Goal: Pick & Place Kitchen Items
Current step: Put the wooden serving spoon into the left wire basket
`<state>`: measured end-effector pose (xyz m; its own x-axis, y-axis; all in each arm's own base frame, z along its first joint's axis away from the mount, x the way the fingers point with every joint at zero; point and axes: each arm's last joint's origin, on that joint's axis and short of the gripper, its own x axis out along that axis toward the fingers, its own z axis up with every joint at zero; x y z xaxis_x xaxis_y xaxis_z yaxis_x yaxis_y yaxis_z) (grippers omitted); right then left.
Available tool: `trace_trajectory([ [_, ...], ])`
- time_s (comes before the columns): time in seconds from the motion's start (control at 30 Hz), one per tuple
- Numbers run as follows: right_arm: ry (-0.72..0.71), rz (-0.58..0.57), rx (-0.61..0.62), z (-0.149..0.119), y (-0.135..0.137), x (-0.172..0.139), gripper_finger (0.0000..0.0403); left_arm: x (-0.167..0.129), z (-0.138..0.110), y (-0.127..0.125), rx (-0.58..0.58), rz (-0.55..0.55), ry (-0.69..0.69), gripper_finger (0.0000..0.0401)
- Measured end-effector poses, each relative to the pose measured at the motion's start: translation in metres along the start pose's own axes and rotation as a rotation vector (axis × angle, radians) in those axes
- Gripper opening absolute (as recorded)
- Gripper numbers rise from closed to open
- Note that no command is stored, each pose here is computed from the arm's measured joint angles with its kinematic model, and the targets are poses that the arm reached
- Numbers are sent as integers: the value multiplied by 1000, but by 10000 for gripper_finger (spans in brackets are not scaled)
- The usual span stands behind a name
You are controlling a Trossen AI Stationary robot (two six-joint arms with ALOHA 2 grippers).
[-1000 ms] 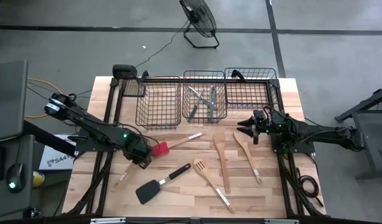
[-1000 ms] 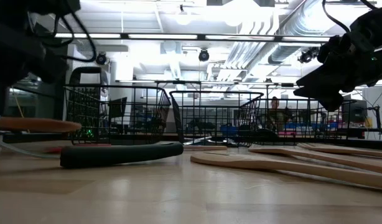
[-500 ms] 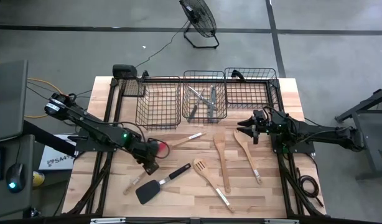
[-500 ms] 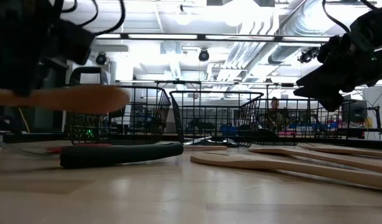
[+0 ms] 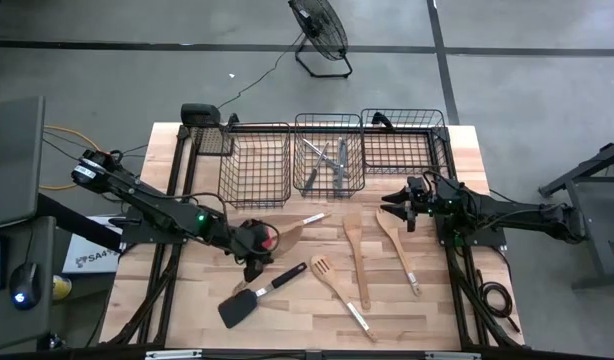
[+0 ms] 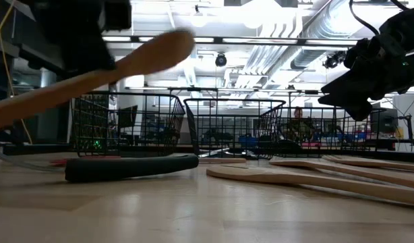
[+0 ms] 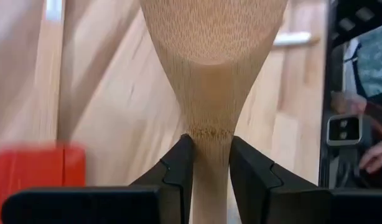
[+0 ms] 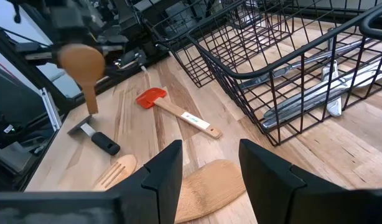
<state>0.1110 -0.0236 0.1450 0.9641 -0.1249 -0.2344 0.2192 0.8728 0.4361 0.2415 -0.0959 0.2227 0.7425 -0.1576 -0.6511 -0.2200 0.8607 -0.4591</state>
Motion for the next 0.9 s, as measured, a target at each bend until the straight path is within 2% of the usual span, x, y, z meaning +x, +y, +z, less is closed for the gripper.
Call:
trace_trajectory([
  [0.13,0,0,0,0,0,0,151,-1,11,-7,107,-20,-149,76],
  [0.2,0,0,0,0,0,0,151,-3,16,-9,151,4,-210,76],
  [0.53,0,0,0,0,0,0,151,-27,55,-30,318,265,-470,76],
  [0.73,0,0,0,0,0,0,151,-46,74,-38,345,475,-542,76],
  [0.9,0,0,0,0,0,0,151,-63,89,-46,360,569,-589,76],
])
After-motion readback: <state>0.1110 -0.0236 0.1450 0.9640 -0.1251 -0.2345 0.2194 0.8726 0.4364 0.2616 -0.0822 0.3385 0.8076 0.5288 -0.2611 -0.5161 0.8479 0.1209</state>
